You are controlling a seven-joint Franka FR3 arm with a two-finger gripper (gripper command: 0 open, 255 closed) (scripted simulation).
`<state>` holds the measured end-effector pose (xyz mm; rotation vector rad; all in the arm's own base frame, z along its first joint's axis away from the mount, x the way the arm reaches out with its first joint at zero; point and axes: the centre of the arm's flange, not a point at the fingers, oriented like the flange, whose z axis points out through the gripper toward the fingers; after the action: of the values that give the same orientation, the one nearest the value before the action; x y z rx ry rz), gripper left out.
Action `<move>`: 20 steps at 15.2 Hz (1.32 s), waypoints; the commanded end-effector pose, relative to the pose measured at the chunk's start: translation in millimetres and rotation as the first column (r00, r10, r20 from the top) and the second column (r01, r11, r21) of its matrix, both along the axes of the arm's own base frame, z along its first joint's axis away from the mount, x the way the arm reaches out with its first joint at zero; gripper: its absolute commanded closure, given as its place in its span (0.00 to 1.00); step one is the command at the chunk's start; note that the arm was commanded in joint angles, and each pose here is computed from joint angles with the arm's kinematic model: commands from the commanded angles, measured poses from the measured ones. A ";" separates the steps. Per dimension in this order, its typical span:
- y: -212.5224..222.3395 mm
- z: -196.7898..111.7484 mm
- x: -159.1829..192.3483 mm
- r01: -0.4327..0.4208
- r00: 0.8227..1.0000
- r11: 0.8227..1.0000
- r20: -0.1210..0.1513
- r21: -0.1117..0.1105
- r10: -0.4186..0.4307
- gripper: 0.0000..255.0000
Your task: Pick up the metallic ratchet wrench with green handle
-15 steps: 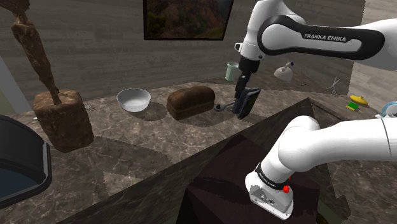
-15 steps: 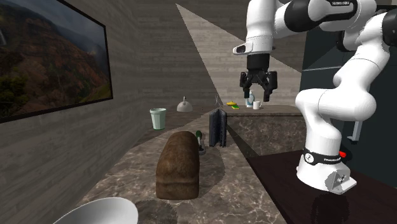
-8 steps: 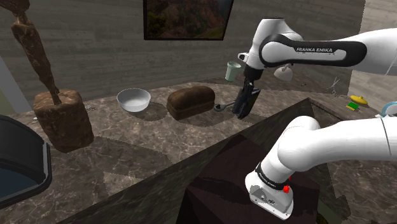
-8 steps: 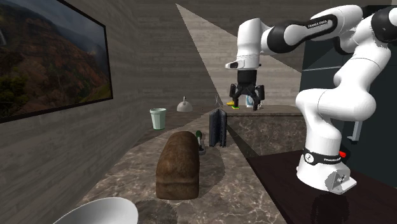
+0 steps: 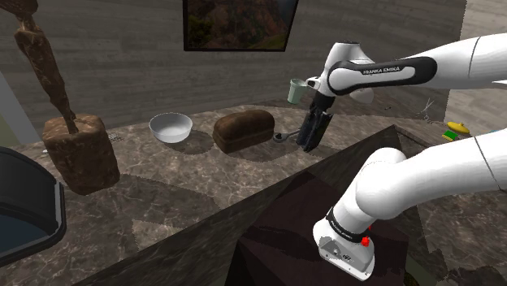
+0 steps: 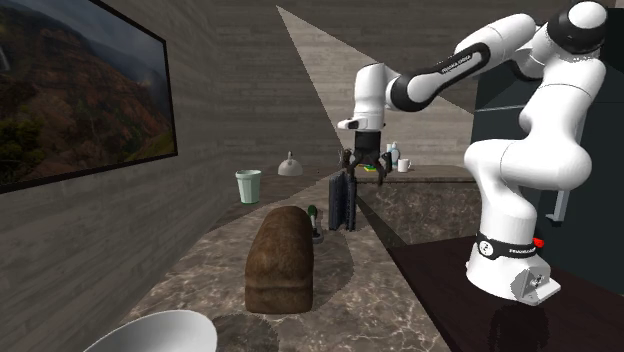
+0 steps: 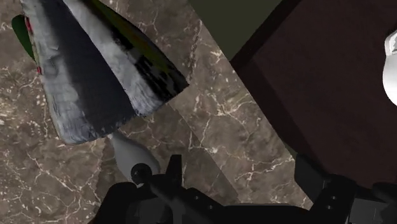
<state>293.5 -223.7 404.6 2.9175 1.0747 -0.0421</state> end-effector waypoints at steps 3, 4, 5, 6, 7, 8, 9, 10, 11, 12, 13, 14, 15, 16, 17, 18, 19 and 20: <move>-44.4 -29.3 13.2 -0.134 0.991 0.991 0.006 0.003 0.134 0.00; -54.7 -36.4 17.6 -0.166 0.986 0.986 0.008 0.005 0.166 0.00; -64.8 -43.5 22.4 -0.198 0.980 0.980 0.009 0.006 0.198 0.00; -74.8 -50.6 27.5 -0.230 0.973 0.973 0.011 0.007 0.230 0.00; -84.6 -57.7 32.9 -0.261 0.965 0.965 0.013 0.009 0.261 0.00; -94.1 -64.8 38.7 -0.292 0.956 0.956 0.014 0.010 0.292 0.00; -103.5 -71.9 44.7 -0.323 0.946 0.946 0.016 0.011 0.323 0.00; -112.7 -79.0 51.1 -0.353 0.935 0.935 0.018 0.012 0.353 0.00; -121.6 -86.1 57.8 -0.383 0.923 0.923 0.019 0.013 0.383 0.00; -130.4 -93.3 64.7 -0.413 0.911 0.911 0.021 0.014 0.413 0.00; -138.8 -100.4 72.0 -0.442 0.897 0.897 0.023 0.015 0.442 0.00; -147.0 -107.6 79.5 -0.471 0.882 0.882 0.025 0.016 0.471 0.00; -155.0 -114.7 87.3 -0.499 0.866 0.866 0.027 0.016 0.499 0.00; -162.7 -121.8 95.4 -0.527 0.850 0.850 0.029 0.017 0.527 0.00; -170.1 -129.0 103.7 -0.554 0.832 0.832 0.031 0.018 0.554 0.00; -177.3 -136.1 112.3 -0.581 0.814 0.814 0.033 0.018 0.580 0.00; -178.3 -137.2 113.6 -0.585 0.811 0.811 0.033 0.018 0.584 0.00; -178.3 -142.5 113.6 -0.585 0.811 0.811 0.033 0.018 0.584 0.00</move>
<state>404.1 -399.9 268.9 2.4640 1.9109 0.0227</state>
